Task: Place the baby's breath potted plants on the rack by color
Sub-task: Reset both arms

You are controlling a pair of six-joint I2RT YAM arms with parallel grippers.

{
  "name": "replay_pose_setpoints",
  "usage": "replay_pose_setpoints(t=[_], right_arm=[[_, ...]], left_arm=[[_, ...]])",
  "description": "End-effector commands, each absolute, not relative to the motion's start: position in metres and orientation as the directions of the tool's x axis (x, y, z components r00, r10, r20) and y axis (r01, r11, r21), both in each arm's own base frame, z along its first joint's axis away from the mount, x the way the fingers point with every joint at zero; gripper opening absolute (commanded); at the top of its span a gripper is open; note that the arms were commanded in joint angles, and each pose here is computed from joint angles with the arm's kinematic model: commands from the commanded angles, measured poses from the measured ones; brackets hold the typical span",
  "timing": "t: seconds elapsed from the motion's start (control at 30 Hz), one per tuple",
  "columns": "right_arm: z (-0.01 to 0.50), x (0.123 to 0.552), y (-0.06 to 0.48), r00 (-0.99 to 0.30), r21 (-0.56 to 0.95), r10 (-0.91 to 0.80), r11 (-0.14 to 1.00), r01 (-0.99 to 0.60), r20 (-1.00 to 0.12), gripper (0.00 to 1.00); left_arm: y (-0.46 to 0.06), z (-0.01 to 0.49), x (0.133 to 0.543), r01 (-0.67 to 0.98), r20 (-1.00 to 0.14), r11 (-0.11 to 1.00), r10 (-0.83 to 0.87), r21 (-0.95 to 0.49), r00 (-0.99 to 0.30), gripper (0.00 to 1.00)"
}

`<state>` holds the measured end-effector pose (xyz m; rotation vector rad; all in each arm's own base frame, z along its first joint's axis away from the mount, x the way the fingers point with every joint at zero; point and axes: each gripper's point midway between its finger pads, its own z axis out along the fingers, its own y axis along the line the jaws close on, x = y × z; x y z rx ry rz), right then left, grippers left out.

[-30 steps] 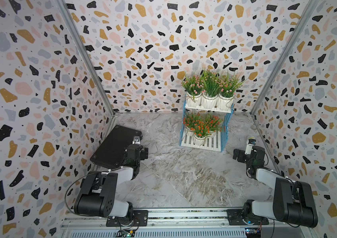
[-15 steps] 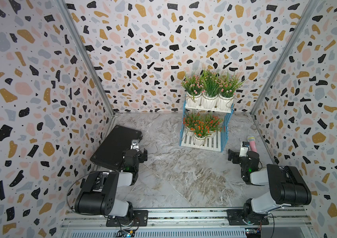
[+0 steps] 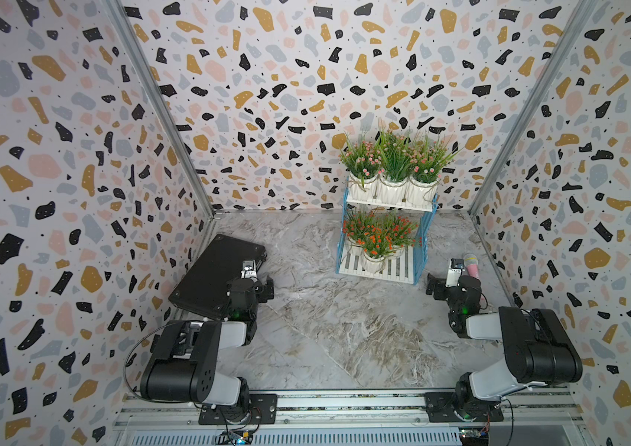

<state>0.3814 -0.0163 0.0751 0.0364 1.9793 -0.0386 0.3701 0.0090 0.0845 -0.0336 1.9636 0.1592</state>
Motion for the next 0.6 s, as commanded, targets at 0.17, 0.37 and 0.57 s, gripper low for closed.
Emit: replay_pose_setpoints(t=[0.17, 0.37, 0.57], right_arm=[[0.0822, 0.3846, -0.0169, -0.382, -0.025, -0.006, 0.999, 0.046, -0.924, 1.0], [0.082, 0.3847, -0.0167, -0.383, -0.025, -0.006, 0.999, 0.046, -0.924, 1.0], [0.0823, 0.3848, -0.0167, -0.383, -0.025, -0.006, 0.999, 0.046, -0.924, 1.0]], left_arm=[[0.009, 0.1007, 0.3758, -0.105, -0.944, 0.991, 0.039, 0.078, -0.328, 0.99], [0.0084, 0.0988, 0.3776, -0.101, -0.94, 0.992, 0.041, 0.08, -0.338, 0.99], [0.0083, 0.0991, 0.3779, -0.097, -0.941, 0.993, 0.037, 0.074, -0.338, 0.99]])
